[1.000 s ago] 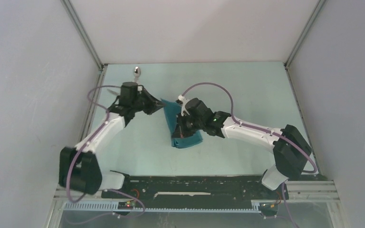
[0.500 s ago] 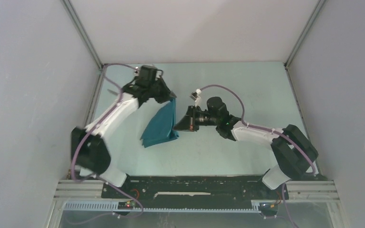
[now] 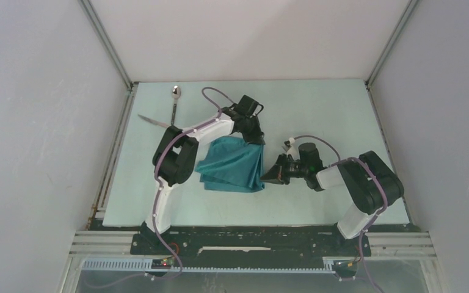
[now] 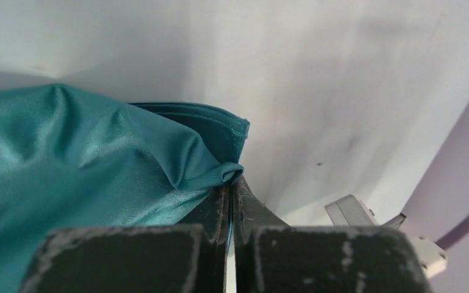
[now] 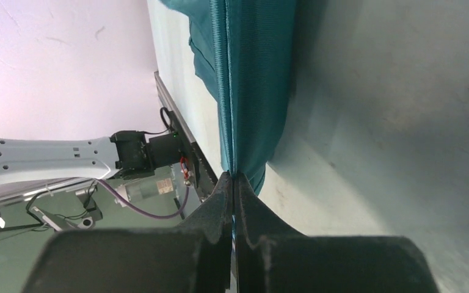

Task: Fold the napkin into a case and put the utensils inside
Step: Turn over the top corner of the square folded napkin at the center of the board, then smooth out the lower triangle-folded napkin at the center of the board.

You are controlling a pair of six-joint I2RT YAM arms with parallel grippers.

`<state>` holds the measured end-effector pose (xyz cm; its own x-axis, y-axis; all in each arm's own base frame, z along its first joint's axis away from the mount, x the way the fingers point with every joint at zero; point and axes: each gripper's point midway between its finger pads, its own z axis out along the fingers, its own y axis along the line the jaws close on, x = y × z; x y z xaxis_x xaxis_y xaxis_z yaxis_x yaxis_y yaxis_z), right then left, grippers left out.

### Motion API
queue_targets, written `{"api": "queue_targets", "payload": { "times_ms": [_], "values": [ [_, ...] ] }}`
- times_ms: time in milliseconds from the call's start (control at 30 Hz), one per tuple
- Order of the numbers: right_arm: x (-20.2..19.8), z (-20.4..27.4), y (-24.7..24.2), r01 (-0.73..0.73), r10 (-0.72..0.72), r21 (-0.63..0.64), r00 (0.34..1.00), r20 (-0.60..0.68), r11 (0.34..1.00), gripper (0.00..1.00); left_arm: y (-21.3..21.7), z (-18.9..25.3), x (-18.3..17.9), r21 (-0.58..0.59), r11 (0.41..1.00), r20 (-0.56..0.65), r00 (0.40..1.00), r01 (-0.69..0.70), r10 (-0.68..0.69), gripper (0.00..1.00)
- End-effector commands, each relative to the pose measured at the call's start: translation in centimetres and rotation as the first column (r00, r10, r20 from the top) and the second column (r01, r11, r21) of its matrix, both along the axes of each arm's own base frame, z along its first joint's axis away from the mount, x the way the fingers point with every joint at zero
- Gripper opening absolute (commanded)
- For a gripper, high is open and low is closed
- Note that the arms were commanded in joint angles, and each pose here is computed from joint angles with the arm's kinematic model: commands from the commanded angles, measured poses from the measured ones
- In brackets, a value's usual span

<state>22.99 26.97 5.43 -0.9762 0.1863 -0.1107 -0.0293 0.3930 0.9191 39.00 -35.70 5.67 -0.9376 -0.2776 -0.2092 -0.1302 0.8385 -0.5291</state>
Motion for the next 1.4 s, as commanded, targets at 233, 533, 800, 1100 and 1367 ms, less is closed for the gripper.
{"api": "queue_targets", "payload": {
  "times_ms": [233,533,800,1100,1367],
  "values": [
    [-3.9,-3.0,-7.0,0.027,-0.045,-0.173,0.994,-0.096,0.985,0.23,-6.8,6.5,5.3,-0.178,0.982,0.235,0.972,0.056,-0.013,0.46],
    [0.0,2.0,-11.6,0.299,-0.279,-0.344,0.954,0.109,0.89,0.63,0.1,11.9,-2.7,0.085,0.955,0.344,0.891,0.285,-0.296,0.78],
    [6.7,3.7,-9.7,0.26,-0.253,-0.158,0.965,0.062,0.953,0.56,0.1,5.9,-12.4,0.139,0.905,0.214,0.88,0.401,-0.423,0.7],
    [4.1,-0.4,-8.5,0.16,-0.176,-0.222,0.983,-0.053,0.962,0.47,-2.6,1.0,-16.1,0.264,0.818,0.1,0.829,0.51,-0.55,0.57],
    [1.0,-2.4,-7.5,0.091,-0.12,-0.238,0.986,-0.112,0.967,0.43,-2.5,-0.5,-16.1,0.33,0.801,0.08,0.83,0.5,-0.552,0.46]
  ]
}}
